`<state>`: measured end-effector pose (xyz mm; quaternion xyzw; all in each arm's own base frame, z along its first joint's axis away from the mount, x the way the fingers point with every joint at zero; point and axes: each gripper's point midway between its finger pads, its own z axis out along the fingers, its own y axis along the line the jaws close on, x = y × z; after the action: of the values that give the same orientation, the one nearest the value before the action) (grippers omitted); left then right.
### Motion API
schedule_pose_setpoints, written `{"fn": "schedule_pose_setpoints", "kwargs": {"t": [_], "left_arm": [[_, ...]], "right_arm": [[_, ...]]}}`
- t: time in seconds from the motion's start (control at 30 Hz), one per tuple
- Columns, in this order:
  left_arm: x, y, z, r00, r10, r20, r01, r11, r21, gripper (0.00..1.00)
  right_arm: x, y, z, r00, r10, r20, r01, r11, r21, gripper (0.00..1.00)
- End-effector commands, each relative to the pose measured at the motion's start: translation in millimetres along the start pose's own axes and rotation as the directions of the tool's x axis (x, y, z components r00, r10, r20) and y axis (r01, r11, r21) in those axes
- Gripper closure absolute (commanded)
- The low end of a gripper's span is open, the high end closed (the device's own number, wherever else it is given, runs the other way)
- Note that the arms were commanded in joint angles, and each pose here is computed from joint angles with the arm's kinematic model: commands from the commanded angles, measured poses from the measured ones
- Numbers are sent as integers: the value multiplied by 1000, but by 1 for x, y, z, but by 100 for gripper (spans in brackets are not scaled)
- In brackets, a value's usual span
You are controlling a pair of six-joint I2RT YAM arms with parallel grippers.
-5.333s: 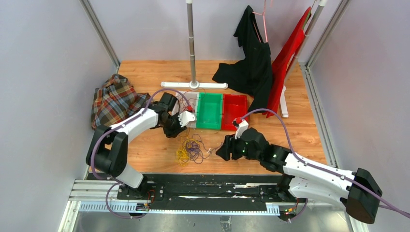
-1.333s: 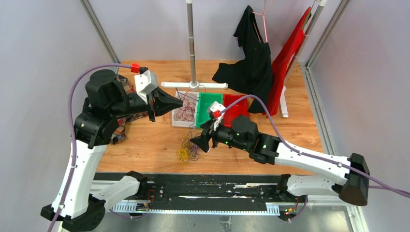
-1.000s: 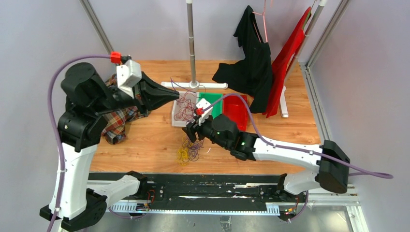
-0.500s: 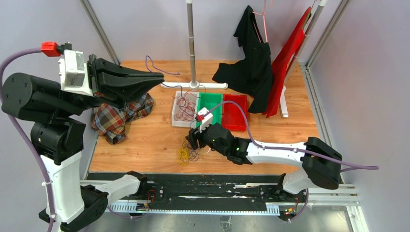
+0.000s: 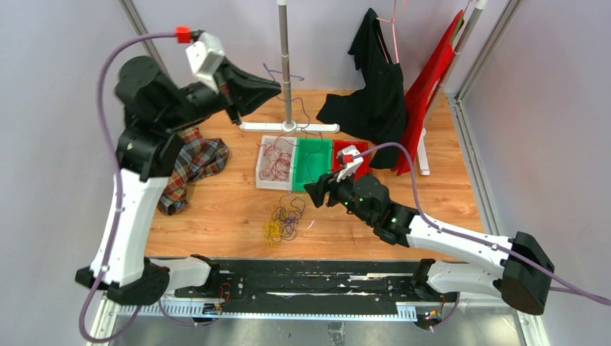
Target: Untangle the cables
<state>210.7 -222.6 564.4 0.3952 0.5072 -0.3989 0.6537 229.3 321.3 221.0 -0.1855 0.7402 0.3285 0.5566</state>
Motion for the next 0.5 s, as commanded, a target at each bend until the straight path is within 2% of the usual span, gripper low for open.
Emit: {"fn": "schedule_pose_setpoints", "kwargs": {"t": [0.0,0.2,0.47], "left_arm": [[14,35,22,1000,19,-16,-20,997,-69,99],[21,61,52,1000,25,-17,-27,995,-93,99],[15,71,81,999,50,-7,-51,995,-84,100]], "right_arm": [[34,-31,-18,996,41,-82,-36,997,62,34],[60,-58,-42,991,90,-102,-77,989,125,29],[91,-82,-72,985,140,-102,-118,973,198,27]]}}
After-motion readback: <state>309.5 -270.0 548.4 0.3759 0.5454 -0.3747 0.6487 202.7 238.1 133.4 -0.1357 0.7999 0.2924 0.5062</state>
